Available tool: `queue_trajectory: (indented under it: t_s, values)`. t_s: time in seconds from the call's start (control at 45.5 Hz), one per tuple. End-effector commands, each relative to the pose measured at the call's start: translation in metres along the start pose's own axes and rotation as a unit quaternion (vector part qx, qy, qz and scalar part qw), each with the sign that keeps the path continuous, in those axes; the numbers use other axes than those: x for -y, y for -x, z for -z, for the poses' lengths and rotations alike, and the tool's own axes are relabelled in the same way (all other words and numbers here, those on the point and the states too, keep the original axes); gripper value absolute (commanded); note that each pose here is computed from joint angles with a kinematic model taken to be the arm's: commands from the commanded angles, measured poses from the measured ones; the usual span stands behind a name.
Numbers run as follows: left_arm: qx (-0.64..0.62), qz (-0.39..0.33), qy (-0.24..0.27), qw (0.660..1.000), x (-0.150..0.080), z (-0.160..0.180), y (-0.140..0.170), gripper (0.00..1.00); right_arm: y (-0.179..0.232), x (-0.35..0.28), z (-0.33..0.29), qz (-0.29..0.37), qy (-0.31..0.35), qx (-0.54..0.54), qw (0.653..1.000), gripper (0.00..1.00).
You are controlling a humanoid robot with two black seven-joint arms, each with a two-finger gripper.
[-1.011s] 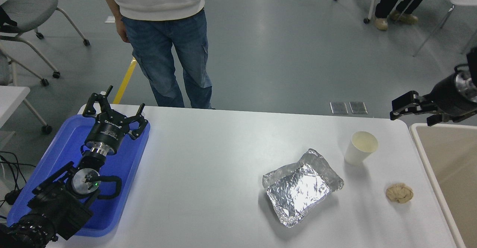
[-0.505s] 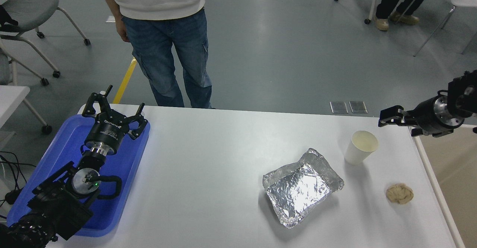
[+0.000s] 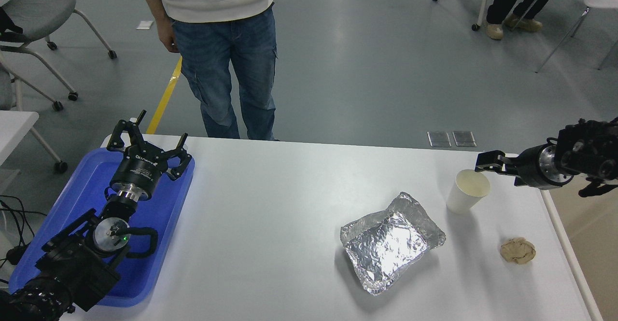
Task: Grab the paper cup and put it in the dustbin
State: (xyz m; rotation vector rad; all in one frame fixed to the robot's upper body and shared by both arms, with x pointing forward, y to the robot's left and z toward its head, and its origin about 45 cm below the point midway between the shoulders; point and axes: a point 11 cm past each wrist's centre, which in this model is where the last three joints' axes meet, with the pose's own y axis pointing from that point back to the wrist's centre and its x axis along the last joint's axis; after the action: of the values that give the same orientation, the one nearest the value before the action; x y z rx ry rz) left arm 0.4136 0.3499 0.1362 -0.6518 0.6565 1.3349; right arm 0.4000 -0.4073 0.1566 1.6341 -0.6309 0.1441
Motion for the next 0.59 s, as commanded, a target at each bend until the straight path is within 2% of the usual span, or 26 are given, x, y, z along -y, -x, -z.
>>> queue_trajectory:
  t_s: [0.0, 0.154, 0.308, 0.462, 0.571]
  values:
    - [0.000, 0.000, -0.001, 1.000, 0.000, 0.000, 0.000, 1.00, 0.009, 0.014, 0.006, -0.013, -0.007, 0.000, 1.000, 1.00]
    - [0.000, 0.000, 0.000, 1.000, 0.000, 0.000, 0.000, 1.00, 0.015, 0.023, 0.001, -0.017, -0.002, 0.003, 1.000, 1.00]
    - [0.000, 0.000, 0.000, 1.000, 0.000, 0.000, 0.000, 1.00, 0.022, 0.027, -0.004, -0.016, 0.001, 0.004, 1.000, 0.94]
    - [0.000, 0.000, 0.000, 1.000, 0.000, 0.000, 0.000, 1.00, 0.027, 0.028, -0.008, -0.011, 0.005, 0.002, 1.000, 0.70]
    - [0.000, 0.000, 0.000, 1.000, 0.000, 0.000, 0.000, 1.00, 0.027, 0.028, -0.009, -0.010, 0.008, -0.006, 1.000, 0.38]
